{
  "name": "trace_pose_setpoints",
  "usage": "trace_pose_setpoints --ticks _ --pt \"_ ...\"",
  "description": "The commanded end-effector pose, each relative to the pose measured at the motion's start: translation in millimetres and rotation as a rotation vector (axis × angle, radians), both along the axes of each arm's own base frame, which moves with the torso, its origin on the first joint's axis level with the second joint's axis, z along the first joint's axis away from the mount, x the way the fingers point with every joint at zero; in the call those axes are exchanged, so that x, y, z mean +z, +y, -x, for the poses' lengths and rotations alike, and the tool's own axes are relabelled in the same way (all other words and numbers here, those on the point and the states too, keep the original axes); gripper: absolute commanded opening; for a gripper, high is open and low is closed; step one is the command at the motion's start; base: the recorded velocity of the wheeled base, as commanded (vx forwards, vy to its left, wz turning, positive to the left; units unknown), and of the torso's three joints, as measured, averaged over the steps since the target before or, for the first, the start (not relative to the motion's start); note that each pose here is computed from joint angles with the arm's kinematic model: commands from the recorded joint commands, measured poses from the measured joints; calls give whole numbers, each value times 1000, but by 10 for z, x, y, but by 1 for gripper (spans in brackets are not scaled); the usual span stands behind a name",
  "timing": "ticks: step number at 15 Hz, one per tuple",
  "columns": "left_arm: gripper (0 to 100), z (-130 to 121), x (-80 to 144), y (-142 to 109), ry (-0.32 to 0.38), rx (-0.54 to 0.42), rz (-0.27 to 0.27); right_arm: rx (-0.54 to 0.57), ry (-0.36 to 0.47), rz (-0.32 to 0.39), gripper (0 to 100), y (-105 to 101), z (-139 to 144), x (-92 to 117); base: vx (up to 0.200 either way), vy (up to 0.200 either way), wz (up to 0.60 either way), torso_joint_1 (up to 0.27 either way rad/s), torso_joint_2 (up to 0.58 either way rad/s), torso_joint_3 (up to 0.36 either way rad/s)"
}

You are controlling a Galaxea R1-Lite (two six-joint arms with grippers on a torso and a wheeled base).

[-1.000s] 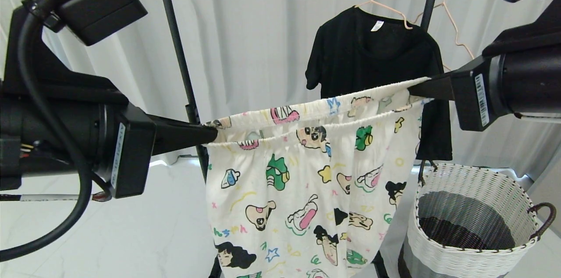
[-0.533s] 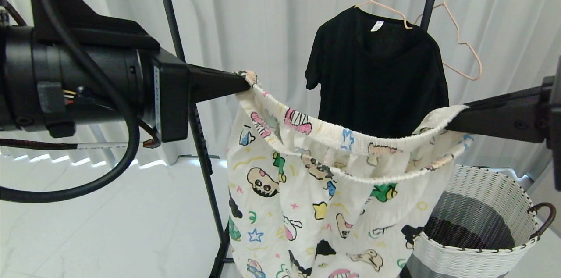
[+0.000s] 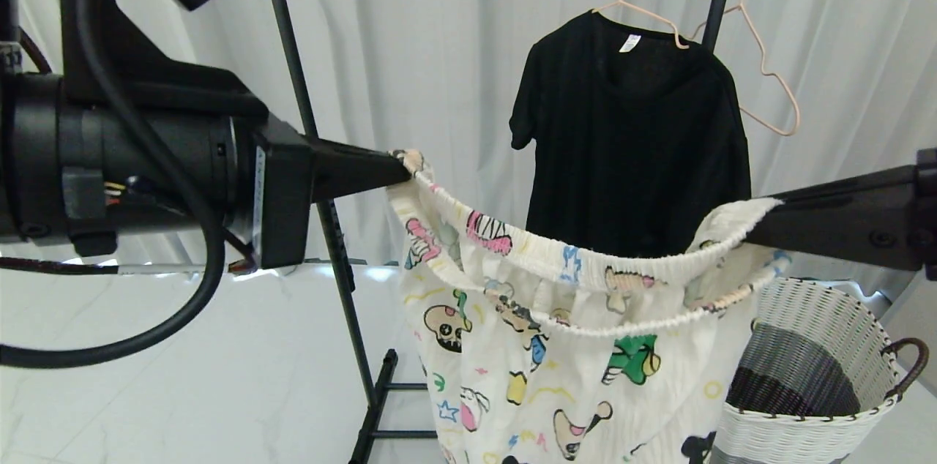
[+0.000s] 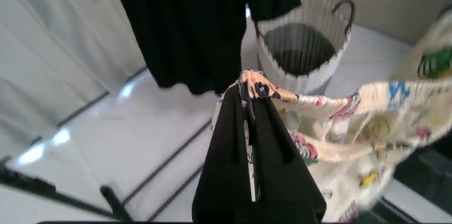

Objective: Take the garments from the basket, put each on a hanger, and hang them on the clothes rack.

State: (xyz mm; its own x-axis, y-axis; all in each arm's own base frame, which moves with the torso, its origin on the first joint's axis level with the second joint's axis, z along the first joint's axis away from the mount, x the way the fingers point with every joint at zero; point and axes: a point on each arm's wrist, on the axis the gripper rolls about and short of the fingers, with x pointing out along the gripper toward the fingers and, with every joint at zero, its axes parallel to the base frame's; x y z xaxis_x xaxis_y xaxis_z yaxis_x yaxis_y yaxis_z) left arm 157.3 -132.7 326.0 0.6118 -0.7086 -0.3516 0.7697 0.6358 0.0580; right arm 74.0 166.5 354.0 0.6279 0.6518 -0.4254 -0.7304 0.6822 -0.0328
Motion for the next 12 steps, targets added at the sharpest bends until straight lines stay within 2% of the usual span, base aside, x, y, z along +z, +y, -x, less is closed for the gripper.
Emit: trace_pose_setpoints --ticks 1,2,5,7,8,12 --pt "0 144 45 105 7 -8 -4 -48 -12 -27 0 26 -113 65 0 0 0 0 0 0" --pt "0 300 44 158 65 -33 -3 -87 -31 -64 0 91 -236 154 0 0 0 0 0 0" --pt "0 646 138 175 261 -82 156 -117 -54 -110 0 299 -431 310 0 0 0 0 0 0" --pt "0 856 207 202 338 -154 213 -119 -64 -131 0 427 -510 369 0 0 0 0 0 0" --pt "0 911 216 216 355 -176 220 -119 -68 -140 0 480 -540 390 0 0 0 0 0 0" --pt "0 928 249 235 347 -181 233 -111 -81 -143 0 522 -566 422 0 0 0 0 0 0"
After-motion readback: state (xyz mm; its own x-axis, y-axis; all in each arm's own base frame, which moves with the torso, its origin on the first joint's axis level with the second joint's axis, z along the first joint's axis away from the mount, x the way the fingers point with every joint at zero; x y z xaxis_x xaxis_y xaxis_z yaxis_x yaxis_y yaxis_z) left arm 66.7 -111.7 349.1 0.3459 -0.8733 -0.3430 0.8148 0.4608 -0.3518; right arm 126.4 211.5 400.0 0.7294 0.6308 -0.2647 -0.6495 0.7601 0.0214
